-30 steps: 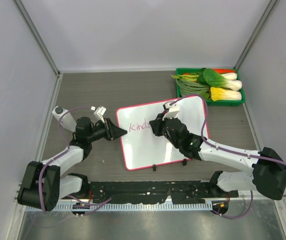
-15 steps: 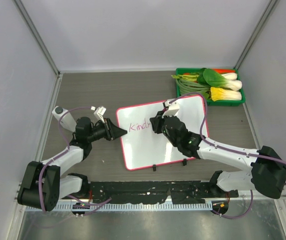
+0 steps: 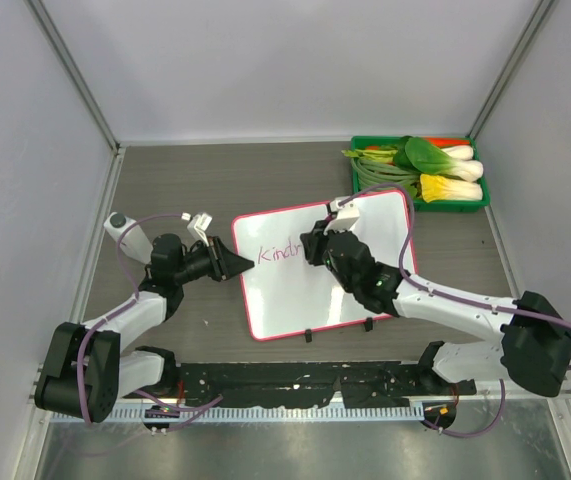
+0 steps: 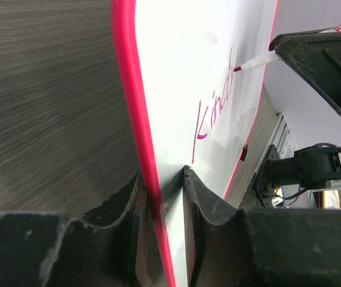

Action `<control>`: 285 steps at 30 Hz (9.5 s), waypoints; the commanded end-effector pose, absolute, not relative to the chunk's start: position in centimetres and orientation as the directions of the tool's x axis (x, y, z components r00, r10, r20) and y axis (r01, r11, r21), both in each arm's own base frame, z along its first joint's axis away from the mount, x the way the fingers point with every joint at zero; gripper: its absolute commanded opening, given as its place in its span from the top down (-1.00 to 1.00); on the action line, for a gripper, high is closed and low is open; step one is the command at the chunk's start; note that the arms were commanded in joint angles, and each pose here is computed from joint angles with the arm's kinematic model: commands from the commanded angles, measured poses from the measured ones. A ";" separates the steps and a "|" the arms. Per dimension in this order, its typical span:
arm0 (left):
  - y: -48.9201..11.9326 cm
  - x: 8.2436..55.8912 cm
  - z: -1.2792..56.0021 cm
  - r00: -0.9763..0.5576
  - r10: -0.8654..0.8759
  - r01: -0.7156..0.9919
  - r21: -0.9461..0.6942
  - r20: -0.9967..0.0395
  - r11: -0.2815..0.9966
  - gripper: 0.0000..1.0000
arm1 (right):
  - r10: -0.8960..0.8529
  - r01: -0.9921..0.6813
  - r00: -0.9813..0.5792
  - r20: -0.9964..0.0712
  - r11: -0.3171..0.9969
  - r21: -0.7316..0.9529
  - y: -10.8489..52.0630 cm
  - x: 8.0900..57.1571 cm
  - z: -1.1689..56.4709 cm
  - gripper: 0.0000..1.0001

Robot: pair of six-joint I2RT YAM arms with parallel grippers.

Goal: Write a sentence on the whiteboard

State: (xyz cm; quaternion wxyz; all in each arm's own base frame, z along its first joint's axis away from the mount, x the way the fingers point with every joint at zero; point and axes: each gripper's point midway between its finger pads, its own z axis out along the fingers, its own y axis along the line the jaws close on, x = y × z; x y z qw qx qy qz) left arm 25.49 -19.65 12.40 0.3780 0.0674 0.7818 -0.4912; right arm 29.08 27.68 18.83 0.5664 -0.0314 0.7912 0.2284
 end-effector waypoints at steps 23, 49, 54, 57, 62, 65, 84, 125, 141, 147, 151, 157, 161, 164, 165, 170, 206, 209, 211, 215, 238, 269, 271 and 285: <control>-20.1 24.8 11.3 -0.702 -0.207 0.512 -0.685 -0.682 0.519 1.00 | 0.288 -0.340 -0.326 -0.901 0.853 0.396 26.9 28.0 21.8 0.97; -20.1 24.7 11.3 -0.702 -0.204 0.514 -0.684 -0.682 0.517 1.00 | 0.293 -0.308 -0.364 -0.884 0.858 0.411 26.7 29.2 19.7 0.98; -20.1 24.7 11.3 -0.702 -0.206 0.513 -0.685 -0.681 0.518 1.00 | 0.260 -0.277 -0.356 -0.897 0.888 0.367 25.6 29.3 19.2 0.97; -20.1 24.7 11.3 -0.702 -0.205 0.513 -0.684 -0.682 0.518 1.00 | 0.250 -0.251 -0.347 -0.904 0.904 0.346 24.8 29.5 19.1 0.97; -20.2 24.7 11.3 -0.703 -0.204 0.512 -0.685 -0.681 0.518 1.00 | 0.257 -0.233 -0.333 -0.907 0.910 0.344 24.1 29.9 19.5 0.97; -20.1 24.7 11.3 -0.702 -0.207 0.512 -0.685 -0.682 0.519 1.00 | 0.263 -0.231 -0.321 -0.910 0.910 0.345 24.1 30.2 20.0 0.97; -20.1 24.7 11.3 -0.701 -0.205 0.514 -0.684 -0.683 0.518 1.00 | 0.251 -0.309 -0.392 -0.885 0.870 0.384 26.4 29.5 18.8 0.97; -20.1 24.8 11.2 -0.704 -0.205 0.511 -0.686 -0.680 0.519 1.00 | 0.266 -0.277 -0.290 -0.919 0.896 0.346 24.6 30.3 22.8 0.97; -20.2 24.7 11.2 -0.705 -0.202 0.513 -0.686 -0.680 0.516 1.00 | 0.232 -0.285 -0.349 -0.908 0.897 0.339 25.1 30.2 20.0 0.97; -20.1 24.8 11.2 -0.703 -0.204 0.513 -0.684 -0.682 0.519 1.00 | 0.212 -0.287 -0.369 -0.905 0.900 0.328 24.7 29.5 19.0 0.97; -20.2 24.7 11.3 -0.702 -0.203 0.515 -0.683 -0.683 0.518 1.00 | 0.202 -0.277 -0.376 -0.904 0.907 0.317 24.2 29.2 18.4 0.97; -20.2 24.7 11.2 -0.704 -0.203 0.513 -0.685 -0.681 0.518 1.00 | 0.201 -0.248 -0.380 -0.903 0.918 0.309 23.2 28.9 17.7 0.97; -20.2 24.8 11.2 -0.703 -0.204 0.512 -0.684 -0.681 0.519 1.00 | 0.199 -0.252 -0.378 -0.904 0.918 0.307 23.1 28.8 17.9 0.97; -20.2 24.8 11.3 -0.703 -0.204 0.514 -0.684 -0.682 0.518 1.00 | 0.190 -0.272 -0.389 -0.902 0.911 0.309 23.4 28.5 17.8 0.97; -20.2 24.8 11.3 -0.703 -0.204 0.514 -0.684 -0.682 0.518 1.00 | 0.185 -0.282 -0.395 -0.900 0.908 0.310 23.6 28.5 17.7 0.97; -20.2 24.7 11.3 -0.703 -0.204 0.514 -0.684 -0.682 0.518 1.00 | 0.178 -0.334 -0.407 -0.896 0.884 0.327 24.7 28.1 17.6 0.97; -20.1 24.8 11.3 -0.702 -0.204 0.514 -0.683 -0.683 0.519 1.00 | 0.278 -0.266 -0.336 -0.900 0.888 0.374 22.9 30.8 20.6 0.97; -20.1 24.8 11.3 -0.701 -0.203 0.515 -0.682 -0.684 0.520 1.00 | 0.275 -0.279 -0.345 -0.897 0.883 0.378 23.1 30.6 20.3 0.97; -20.2 24.8 11.3 -0.702 -0.204 0.514 -0.683 -0.683 0.519 1.00 | 0.266 -0.287 -0.355 -0.896 0.882 0.375 23.2 30.4 20.1 0.97; -20.2 24.8 11.2 -0.703 -0.203 0.513 -0.683 -0.682 0.520 1.00 | 0.242 -0.292 -0.367 -0.898 0.887 0.359 22.9 30.0 19.5 0.97; -20.1 24.8 11.1 -0.705 -0.204 0.510 -0.685 -0.679 0.520 1.00 | 0.182 -0.275 -0.405 -0.896 0.910 0.309 21.5 28.8 17.2 0.97; -20.2 24.7 11.3 -0.701 -0.202 0.515 -0.681 -0.684 0.520 1.00 | 0.415 -0.362 -0.334 -0.846 0.773 0.522 21.1 28.6 25.0 0.97; -20.2 24.7 11.4 -0.700 -0.203 0.515 -0.682 -0.684 0.519 1.00 | 0.415 -0.354 -0.324 -0.850 0.780 0.516 20.5 28.5 25.2 0.97; -20.2 24.7 11.3 -0.700 -0.204 0.515 -0.682 -0.684 0.519 1.00 | 0.407 -0.289 -0.301 -0.863 0.823 0.489 17.5 28.5 24.2 0.97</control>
